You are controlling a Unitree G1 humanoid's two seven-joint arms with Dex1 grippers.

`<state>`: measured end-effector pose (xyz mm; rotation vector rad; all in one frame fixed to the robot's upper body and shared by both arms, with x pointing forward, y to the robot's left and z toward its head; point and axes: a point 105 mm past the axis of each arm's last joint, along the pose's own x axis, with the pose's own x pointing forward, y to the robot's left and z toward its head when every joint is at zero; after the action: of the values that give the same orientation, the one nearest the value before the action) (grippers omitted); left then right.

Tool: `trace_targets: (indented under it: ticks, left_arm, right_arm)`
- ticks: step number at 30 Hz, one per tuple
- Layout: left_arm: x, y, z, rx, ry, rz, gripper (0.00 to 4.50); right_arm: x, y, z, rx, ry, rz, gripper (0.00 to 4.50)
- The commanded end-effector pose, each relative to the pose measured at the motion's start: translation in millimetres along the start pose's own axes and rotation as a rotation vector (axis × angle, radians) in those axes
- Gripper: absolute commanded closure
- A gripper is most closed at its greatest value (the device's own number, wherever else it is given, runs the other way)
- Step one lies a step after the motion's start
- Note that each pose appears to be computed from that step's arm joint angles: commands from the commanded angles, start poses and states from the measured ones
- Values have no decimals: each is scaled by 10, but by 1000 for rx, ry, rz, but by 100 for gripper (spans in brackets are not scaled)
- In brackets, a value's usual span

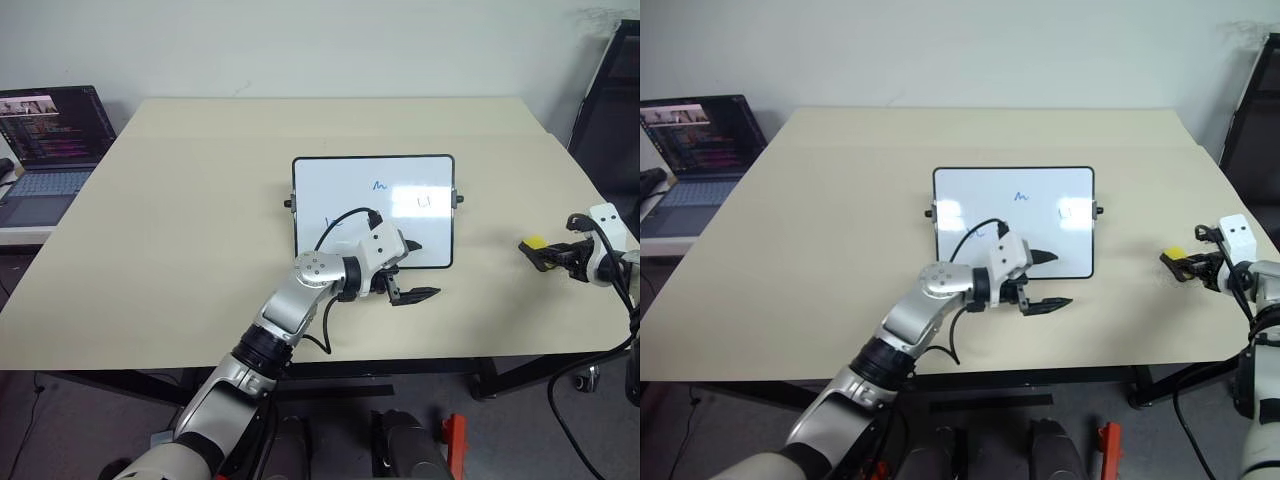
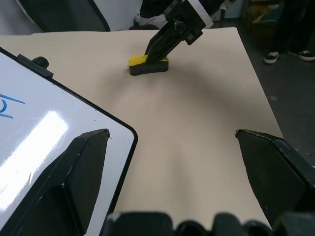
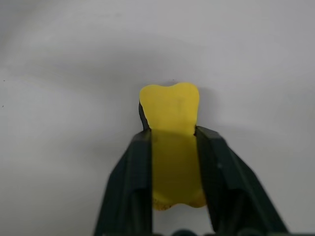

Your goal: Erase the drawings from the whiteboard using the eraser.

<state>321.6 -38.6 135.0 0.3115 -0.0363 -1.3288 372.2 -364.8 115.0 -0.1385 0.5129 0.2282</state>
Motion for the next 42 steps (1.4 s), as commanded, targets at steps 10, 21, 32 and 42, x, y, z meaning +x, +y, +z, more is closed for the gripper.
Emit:
trace_targets:
  ticks: [10, 21, 32, 42]
  left_arm:
    - [-16, -34, 100, 40, -18, -5, 0]
    - [-2, -35, 77, 36, -15, -4, 0]
    - [-5, -49, 62, 36, -11, -10, 0]
    - [-54, -23, 41, 39, 0, 8, 0]
  right_arm:
    - [31, 45, 60, -5, -44, 18, 447]
    - [-92, 9, 251, 4, -127, 55, 177]
    - [-70, -79, 175, -19, -82, -31, 73]
    - [-35, -73, 157, -28, -53, -43, 73]
